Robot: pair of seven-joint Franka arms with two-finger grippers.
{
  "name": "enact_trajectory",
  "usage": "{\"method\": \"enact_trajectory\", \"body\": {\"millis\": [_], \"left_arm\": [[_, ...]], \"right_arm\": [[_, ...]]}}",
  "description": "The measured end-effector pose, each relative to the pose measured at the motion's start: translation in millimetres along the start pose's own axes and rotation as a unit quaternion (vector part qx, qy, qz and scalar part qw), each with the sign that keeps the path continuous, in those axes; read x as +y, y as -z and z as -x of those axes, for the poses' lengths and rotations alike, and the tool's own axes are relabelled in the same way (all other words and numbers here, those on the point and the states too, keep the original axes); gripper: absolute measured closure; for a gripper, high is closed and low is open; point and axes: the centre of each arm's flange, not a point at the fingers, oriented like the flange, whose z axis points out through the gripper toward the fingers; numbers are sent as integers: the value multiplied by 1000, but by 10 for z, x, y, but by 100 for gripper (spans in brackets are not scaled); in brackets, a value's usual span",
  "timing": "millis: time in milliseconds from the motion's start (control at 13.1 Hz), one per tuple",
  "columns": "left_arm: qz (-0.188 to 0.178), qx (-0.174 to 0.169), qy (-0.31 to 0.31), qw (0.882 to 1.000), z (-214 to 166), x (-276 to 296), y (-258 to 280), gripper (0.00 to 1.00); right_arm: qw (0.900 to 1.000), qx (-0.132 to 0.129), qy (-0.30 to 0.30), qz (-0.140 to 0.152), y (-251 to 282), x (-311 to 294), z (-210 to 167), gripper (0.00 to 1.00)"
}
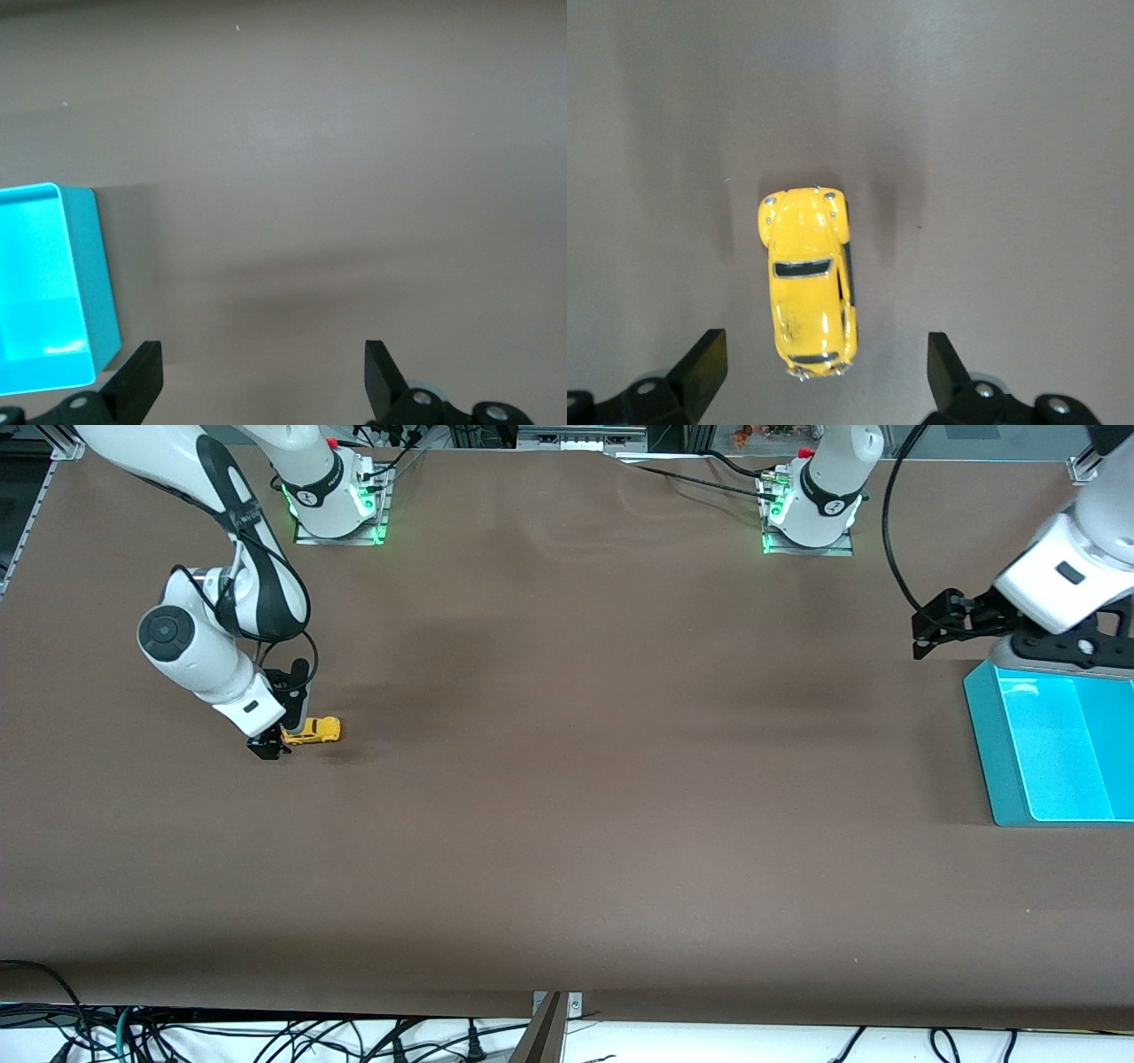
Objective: Wind and store yellow beetle car
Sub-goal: 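Close the right gripper on the yellow car's body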
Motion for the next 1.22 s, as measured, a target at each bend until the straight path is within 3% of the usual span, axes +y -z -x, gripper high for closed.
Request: {"method": "enact_trajectory", "body": {"millis": [304,457,761,1218], "left_arm": [[-2,0,-1,1000,0,20,1,0],[-1,0,0,1000,0,8,0,0],[2,-1,11,1000,-2,-108,-6,0],[2,-2,31,1000,0,-343,-23,0]], "right_arm": [[1000,0,-2,1,-136,-69,3,0],[1000,1,-5,2,-189,-74,3,7],[1000,6,0,1,-226,-87,-113,52],[1000,9,3,2,-219,-88,-161,55]]}}
